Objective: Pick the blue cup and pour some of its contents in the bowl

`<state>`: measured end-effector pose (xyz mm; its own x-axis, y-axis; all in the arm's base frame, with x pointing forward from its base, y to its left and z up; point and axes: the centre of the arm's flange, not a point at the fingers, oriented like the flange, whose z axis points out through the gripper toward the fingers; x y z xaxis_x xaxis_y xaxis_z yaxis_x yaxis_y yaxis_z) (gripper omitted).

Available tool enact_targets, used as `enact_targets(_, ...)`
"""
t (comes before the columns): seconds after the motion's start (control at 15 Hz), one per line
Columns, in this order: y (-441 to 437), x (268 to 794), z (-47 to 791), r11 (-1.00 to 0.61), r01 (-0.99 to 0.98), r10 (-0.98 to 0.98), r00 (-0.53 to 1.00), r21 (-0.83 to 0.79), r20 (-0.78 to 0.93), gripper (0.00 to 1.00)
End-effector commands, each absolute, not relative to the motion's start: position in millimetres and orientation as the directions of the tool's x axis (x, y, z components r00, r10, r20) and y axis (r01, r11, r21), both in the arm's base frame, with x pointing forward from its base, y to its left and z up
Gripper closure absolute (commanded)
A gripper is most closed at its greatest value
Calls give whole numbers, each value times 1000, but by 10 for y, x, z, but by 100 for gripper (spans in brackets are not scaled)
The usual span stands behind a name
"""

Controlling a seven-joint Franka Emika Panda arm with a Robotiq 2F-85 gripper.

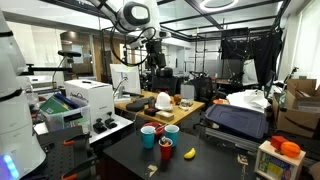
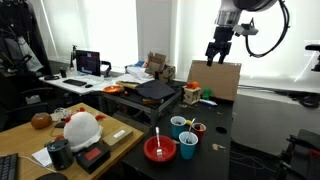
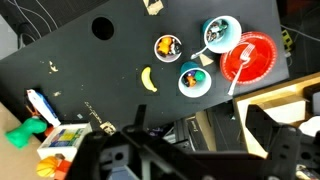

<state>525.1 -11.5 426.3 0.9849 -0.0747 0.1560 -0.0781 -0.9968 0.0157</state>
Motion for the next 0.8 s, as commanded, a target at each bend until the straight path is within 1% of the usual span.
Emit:
enact_targets(0.0,-283,6088,4049,-988,-147,-139,981,51,138,0)
enact_targets(0.47,-409,7200,3746,-974,-217,-203,965,70,167,0)
enact_targets(0.73,-550,7580,3485,-959,-270,-255,954,85,157,0)
